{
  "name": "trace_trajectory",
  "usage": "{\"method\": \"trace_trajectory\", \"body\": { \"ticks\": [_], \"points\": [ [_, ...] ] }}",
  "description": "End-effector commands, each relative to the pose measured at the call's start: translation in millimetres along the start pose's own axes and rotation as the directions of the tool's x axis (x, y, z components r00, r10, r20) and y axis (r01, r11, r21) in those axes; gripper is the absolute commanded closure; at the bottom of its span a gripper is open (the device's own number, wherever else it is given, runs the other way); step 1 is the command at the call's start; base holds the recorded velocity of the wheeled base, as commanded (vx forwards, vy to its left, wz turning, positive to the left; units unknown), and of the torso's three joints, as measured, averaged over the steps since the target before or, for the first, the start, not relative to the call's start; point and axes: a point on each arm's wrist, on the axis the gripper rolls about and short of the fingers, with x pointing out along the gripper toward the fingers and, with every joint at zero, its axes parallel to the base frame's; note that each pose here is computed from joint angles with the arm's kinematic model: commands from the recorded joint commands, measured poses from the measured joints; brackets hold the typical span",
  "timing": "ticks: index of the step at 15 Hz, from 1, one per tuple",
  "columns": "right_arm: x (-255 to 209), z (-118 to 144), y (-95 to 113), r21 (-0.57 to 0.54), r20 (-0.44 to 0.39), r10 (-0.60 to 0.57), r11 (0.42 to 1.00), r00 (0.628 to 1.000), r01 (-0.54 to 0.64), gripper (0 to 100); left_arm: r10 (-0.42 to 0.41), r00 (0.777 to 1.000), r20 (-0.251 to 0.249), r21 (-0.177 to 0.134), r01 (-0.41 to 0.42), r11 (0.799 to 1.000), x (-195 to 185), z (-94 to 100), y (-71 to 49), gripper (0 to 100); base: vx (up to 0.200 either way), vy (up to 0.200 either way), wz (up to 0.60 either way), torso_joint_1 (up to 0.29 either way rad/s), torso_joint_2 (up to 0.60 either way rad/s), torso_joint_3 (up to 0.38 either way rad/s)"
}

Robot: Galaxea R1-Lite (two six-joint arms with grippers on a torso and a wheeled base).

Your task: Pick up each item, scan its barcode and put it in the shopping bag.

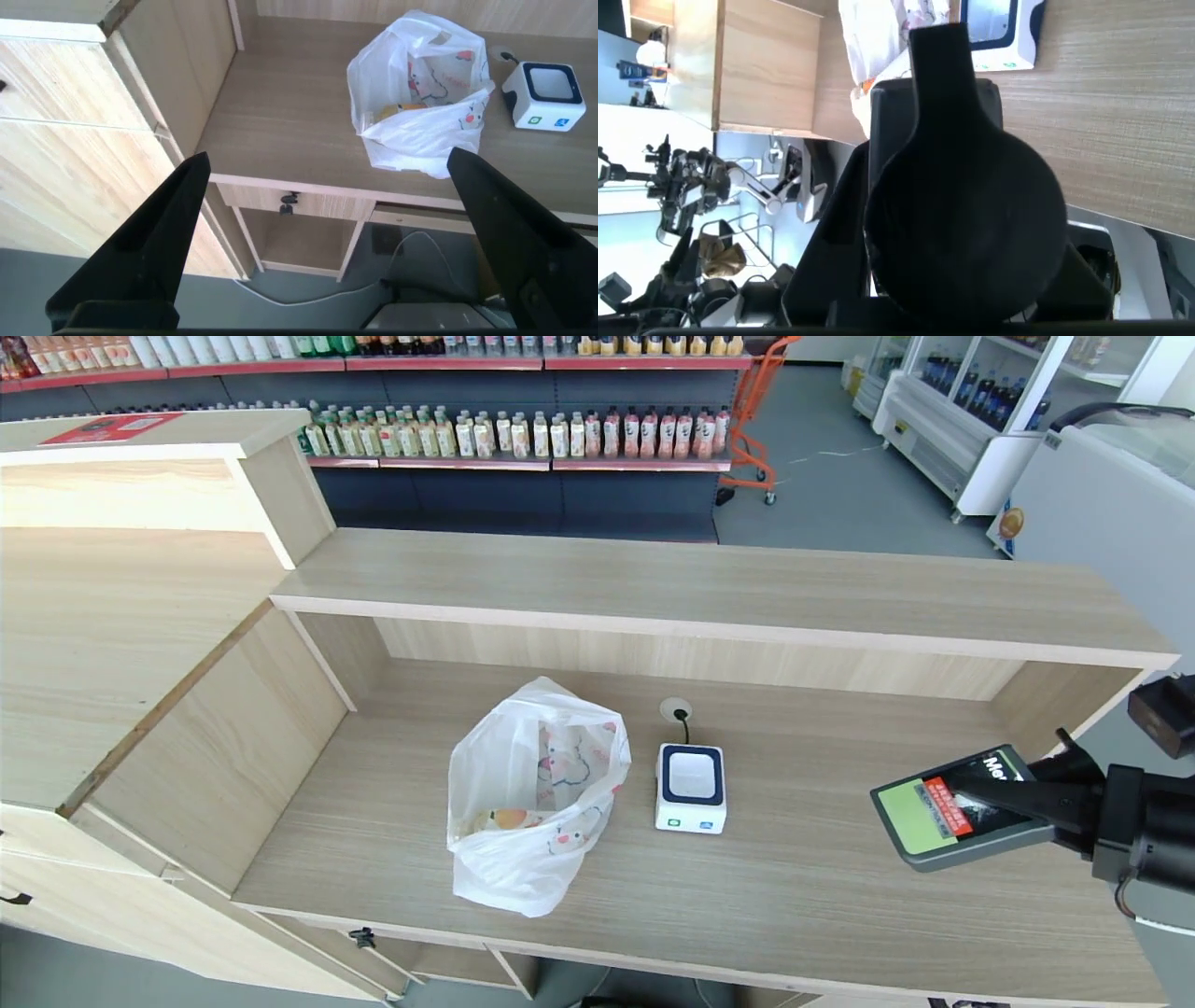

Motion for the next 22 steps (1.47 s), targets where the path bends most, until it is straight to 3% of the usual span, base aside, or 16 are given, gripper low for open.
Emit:
{"method": "trace_trajectory", "body": {
  "ticks": [1,5,9,13,17,22],
  "points": [
    [1.5,0.5,-1.9,0.007,-0.004,-0.003,1.000,1.000,0.004,100,0.001,1.000,0.000,0.001,-0.001,1.000,0.0,-0.1,0.0,0,0.000,0.200,0.00,-0.002,0.00,0.002],
    [0.2,-0.1,-2.9,0.009,0.003,-0.018,1.000,1.000,0.018,100,0.001,1.000,0.000,0.007,-0.001,1.000,0.0,-0.1,0.0,0,0.000,0.000,0.00,0.000,0.00,0.000],
    [4.5,-0.1,-8.2,0.021,0.001,-0.055,0.998,0.998,0.055,100,0.001,1.000,0.000,0.008,-0.001,1.000,0.0,-0.1,0.0,0,0.150,0.000,0.00,-0.002,0.00,0.001],
    [40.1,-9.3,-27.1,-0.048,-0.039,-0.245,0.969,0.969,0.243,100,0.001,1.000,0.000,-0.001,-0.001,1.000,0.0,-0.1,0.0,0,0.000,0.000,0.00,0.000,0.00,0.000],
    [81.9,-23.5,-31.7,-0.169,-0.096,-0.206,0.968,0.974,0.188,100,0.001,1.000,0.000,-0.001,-0.001,1.000,0.0,-0.1,0.0,0,0.000,0.000,0.00,0.000,0.00,0.000],
    [139.1,-29.7,-58.0,-0.298,-0.061,-0.146,0.947,0.987,0.121,100,0.001,1.000,0.000,-0.001,-0.001,1.000,0.0,-0.1,0.0,0,0.000,0.000,0.00,0.000,0.00,0.000]
  ]
}}
